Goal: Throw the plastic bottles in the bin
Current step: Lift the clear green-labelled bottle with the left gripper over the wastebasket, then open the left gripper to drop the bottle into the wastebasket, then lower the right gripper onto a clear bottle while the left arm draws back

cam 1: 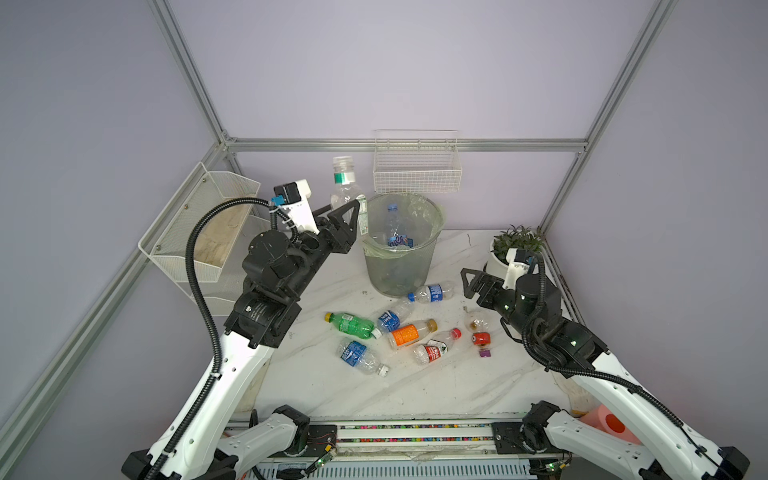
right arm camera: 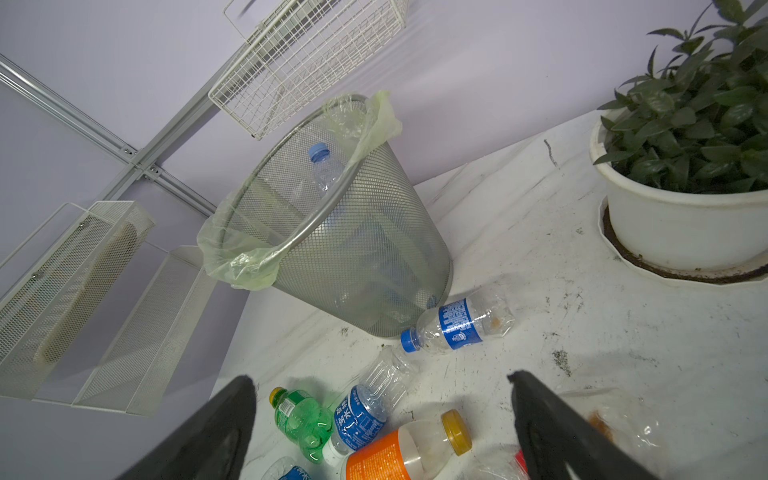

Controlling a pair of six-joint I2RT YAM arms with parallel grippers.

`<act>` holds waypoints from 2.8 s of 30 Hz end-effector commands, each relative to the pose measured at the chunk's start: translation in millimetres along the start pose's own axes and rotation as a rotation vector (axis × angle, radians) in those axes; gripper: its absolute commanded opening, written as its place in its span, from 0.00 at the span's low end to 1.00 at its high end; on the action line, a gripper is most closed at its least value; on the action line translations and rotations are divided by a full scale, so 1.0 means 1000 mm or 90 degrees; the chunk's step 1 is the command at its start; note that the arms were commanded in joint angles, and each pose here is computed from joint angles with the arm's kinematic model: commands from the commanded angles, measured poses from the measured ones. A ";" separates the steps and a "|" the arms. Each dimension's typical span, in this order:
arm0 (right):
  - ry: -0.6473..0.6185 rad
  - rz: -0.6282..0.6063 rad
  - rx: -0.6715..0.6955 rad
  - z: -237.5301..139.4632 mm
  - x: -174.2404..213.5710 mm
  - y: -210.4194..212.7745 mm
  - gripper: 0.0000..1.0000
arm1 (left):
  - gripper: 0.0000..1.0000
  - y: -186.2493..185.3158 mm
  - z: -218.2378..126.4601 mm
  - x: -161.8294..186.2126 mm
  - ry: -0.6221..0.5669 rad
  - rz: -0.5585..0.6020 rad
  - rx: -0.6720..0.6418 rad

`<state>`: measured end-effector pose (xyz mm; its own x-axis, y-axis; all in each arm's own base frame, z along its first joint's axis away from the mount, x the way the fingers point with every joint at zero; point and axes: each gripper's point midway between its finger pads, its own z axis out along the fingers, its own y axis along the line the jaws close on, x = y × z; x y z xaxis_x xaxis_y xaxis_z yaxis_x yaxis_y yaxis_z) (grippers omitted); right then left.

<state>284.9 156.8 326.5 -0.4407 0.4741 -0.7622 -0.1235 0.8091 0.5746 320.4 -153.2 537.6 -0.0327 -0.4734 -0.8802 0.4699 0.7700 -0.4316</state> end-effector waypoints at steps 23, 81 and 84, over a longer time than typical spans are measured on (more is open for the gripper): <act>-0.005 0.004 -0.001 -0.017 -0.006 -0.002 0.97 | 1.00 -0.038 0.110 0.019 0.086 0.185 0.006; 0.313 0.044 0.431 0.048 0.135 -0.182 0.97 | 1.00 0.071 -0.168 0.176 0.262 -0.016 -0.121; 0.341 0.044 0.434 0.054 0.153 -0.191 0.97 | 1.00 0.073 -0.169 0.179 0.265 -0.013 -0.127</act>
<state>288.2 91.5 100.4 -0.8004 0.4350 -0.4125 0.3970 0.9002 0.1789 197.7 -110.4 328.0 -0.3955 -0.3048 -0.8664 0.3127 0.8423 -0.4391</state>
